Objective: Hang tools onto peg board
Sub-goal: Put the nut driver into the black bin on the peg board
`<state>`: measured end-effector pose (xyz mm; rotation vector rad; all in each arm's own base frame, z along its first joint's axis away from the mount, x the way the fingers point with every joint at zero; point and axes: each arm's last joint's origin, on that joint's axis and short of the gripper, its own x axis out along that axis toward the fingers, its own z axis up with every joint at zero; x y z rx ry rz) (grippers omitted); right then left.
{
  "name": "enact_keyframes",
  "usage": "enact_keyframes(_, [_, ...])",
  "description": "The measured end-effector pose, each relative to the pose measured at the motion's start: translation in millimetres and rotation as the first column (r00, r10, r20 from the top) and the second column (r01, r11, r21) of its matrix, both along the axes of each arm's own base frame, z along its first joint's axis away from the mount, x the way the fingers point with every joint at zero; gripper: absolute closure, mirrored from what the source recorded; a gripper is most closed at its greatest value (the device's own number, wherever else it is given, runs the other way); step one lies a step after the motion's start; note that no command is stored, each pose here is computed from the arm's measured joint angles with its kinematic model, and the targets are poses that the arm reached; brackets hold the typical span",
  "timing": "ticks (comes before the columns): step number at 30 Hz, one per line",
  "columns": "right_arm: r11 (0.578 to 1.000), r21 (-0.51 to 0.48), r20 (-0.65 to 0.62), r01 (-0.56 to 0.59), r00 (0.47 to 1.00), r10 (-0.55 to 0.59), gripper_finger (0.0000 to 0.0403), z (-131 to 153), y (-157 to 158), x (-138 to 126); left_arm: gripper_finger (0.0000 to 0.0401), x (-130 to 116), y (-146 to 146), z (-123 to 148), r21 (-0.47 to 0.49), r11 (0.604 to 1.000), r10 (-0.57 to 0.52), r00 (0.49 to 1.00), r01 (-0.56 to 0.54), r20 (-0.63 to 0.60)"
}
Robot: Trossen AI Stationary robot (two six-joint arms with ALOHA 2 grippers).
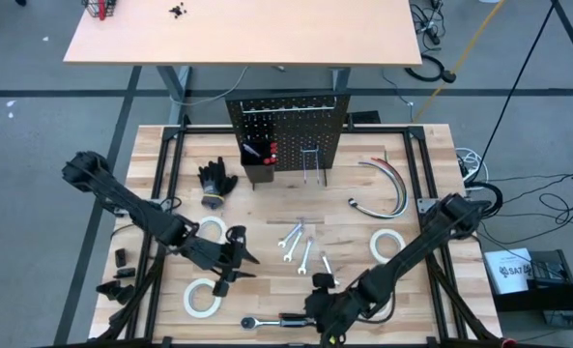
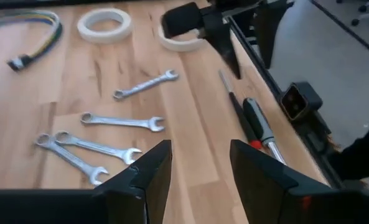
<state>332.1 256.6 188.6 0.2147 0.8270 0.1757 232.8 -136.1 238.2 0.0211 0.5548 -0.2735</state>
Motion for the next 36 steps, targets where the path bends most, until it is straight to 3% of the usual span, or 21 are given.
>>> enact_keyframes(11, [0.993,-0.104,-0.076,-0.054,0.996,0.046,0.0237,-28,4,-3,0.0235,18,3,10,-0.118,0.991,0.074,0.987,-0.057,0.145])
enact_keyframes(22, [0.983,-0.177,-0.132,-0.045,0.991,0.022,0.0262,-65,8,0,0.0235,19,5,11,-0.169,0.982,0.113,0.983,-0.089,0.142])
enact_keyframes(26, [0.977,-0.212,-0.148,-0.025,0.989,-0.007,0.0295,-71,7,-1,0.0235,19,5,11,-0.168,0.981,0.116,0.983,-0.091,0.142])
enact_keyframes(32, [0.961,-0.277,-0.158,0.017,0.985,-0.063,0.0385,-74,-2,0,0.0235,19,5,11,-0.169,0.981,0.117,0.983,-0.093,0.142])
enact_keyframes(36, [0.963,-0.266,-0.163,0.051,0.982,-0.097,0.0387,-74,-9,5,0.0235,19,5,11,-0.169,0.981,0.117,0.983,-0.093,0.142])
